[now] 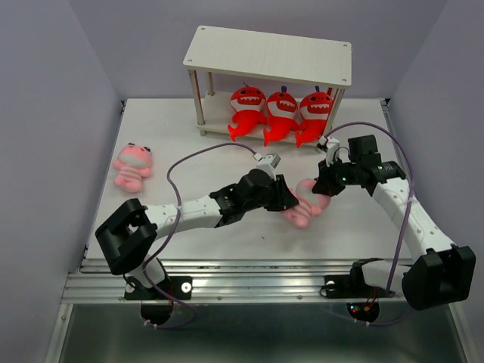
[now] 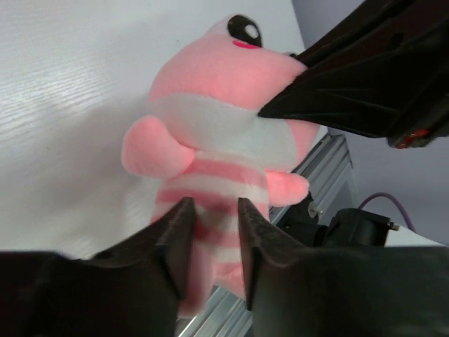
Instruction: Place and organize the stuffed toys onto the shelf
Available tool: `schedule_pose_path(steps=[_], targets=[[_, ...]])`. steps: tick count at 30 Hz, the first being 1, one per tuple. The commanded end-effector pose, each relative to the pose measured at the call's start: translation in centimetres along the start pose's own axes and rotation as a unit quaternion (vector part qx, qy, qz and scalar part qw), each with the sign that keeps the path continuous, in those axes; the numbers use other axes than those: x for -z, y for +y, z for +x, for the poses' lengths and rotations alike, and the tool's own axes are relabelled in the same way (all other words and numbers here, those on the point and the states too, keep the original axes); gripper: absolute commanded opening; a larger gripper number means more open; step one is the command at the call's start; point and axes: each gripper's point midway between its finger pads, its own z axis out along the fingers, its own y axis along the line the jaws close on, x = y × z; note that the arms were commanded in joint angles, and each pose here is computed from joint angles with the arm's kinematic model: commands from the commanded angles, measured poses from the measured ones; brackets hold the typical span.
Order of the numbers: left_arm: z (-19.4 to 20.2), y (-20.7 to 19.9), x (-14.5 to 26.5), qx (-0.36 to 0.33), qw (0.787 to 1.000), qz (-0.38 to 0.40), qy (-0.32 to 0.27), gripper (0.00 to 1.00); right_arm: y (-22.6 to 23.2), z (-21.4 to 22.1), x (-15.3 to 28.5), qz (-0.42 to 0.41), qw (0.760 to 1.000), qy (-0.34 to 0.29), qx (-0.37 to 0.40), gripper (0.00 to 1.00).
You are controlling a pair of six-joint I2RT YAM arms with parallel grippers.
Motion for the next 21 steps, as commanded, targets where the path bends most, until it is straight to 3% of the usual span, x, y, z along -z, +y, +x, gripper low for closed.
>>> schedule_pose_path(steps=[1,3,5,6,8,9,14,21], targets=[[-3.6,-5.3,4.1,-0.050,0.991,0.106,-0.071,0.51,1.9,-2.4,1.4,-0.034,0.997,-0.045,0.043,0.01],[-3.5,-5.4,5.1,-0.068,0.989,0.113,-0.073,0.61,2.2,-3.0,1.9,-0.035,0.996,-0.057,0.051,0.01],[-3.5,-5.1,6.6,-0.085,0.986,0.117,-0.081,0.65,2.6,-3.5,2.5,-0.035,0.995,-0.068,0.058,0.01],[-3.4,-4.8,7.1,-0.093,0.986,0.113,-0.083,0.73,2.7,-3.9,2.8,-0.035,0.995,-0.074,0.062,0.01],[-3.7,-4.7,8.5,-0.101,0.983,0.118,-0.094,0.75,3.1,-4.2,3.2,-0.040,0.994,-0.081,0.067,0.01],[-2.9,-3.7,8.8,-0.104,0.985,0.109,-0.086,0.81,3.4,-4.4,3.4,-0.044,0.993,-0.088,0.071,0.01],[-1.6,-2.3,11.2,-0.097,0.985,0.122,-0.080,0.82,4.2,-5.6,4.4,-0.052,0.989,-0.108,0.086,0.01],[-1.3,-3.3,13.2,-0.055,0.978,0.177,-0.099,0.86,5.9,-7.6,5.3,-0.094,0.983,-0.131,0.091,0.01]])
